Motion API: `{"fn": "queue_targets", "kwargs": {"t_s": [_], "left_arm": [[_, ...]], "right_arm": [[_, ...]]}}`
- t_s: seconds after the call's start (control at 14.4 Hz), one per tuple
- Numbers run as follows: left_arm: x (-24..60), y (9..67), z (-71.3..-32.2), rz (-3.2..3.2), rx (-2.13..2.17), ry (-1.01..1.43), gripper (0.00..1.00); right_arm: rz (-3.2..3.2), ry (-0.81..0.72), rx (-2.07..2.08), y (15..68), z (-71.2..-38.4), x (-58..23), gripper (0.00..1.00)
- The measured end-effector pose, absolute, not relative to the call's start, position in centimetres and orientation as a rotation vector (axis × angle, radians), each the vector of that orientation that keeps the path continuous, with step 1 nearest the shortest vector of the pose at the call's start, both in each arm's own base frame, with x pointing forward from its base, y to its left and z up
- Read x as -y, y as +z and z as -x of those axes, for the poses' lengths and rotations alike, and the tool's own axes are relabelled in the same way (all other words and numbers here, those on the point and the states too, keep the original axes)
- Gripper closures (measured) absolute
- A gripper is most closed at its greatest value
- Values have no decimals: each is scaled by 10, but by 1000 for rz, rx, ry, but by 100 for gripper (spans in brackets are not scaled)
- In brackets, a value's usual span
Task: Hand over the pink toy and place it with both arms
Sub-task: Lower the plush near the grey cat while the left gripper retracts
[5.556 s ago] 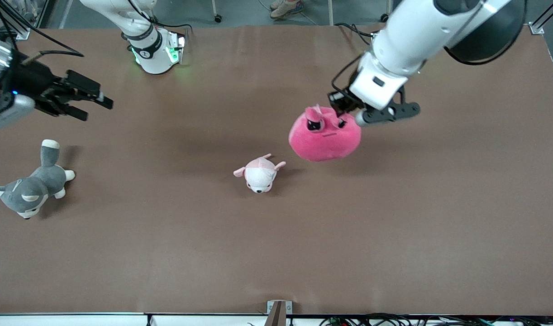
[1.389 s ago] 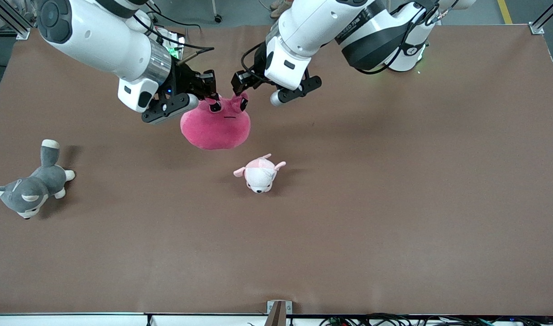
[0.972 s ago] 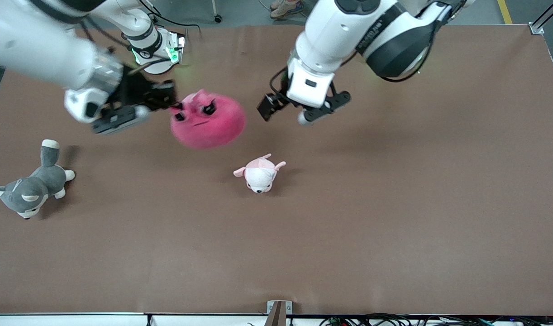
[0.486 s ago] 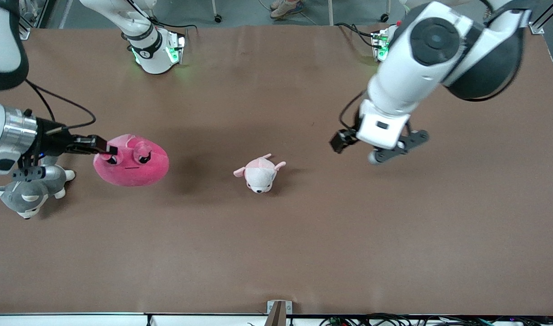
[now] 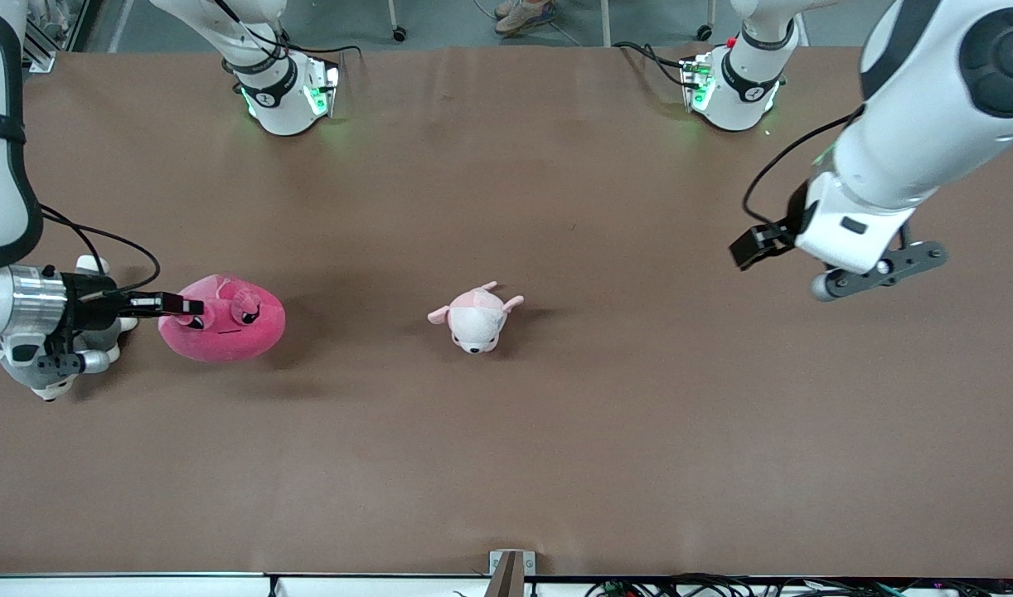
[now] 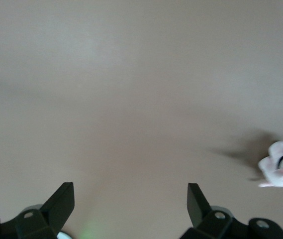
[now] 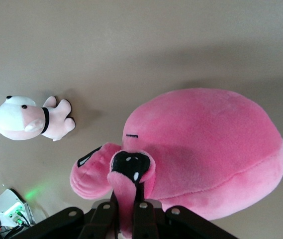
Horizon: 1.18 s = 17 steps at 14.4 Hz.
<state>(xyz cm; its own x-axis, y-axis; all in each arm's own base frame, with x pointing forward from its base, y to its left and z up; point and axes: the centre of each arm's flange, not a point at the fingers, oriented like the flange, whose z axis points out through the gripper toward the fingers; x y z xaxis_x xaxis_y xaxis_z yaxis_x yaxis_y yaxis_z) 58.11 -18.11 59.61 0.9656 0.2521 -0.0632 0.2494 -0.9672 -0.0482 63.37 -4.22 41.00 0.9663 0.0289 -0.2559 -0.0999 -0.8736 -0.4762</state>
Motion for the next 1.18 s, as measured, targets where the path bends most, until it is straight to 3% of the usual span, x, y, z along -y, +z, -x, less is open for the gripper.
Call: {"fn": "queue_targets", "kwargs": {"t_s": [0.49, 0.83, 1.18], "left_arm": [[142, 638, -567, 3076, 174, 32, 0], [104, 636, -560, 3097, 97, 99, 0], [69, 639, -529, 3135, 55, 137, 0]], "right_arm": [[2587, 381, 3, 384, -637, 47, 90], [2559, 431, 41, 347, -638, 52, 90], [2497, 433, 0, 330, -640, 57, 90]]}}
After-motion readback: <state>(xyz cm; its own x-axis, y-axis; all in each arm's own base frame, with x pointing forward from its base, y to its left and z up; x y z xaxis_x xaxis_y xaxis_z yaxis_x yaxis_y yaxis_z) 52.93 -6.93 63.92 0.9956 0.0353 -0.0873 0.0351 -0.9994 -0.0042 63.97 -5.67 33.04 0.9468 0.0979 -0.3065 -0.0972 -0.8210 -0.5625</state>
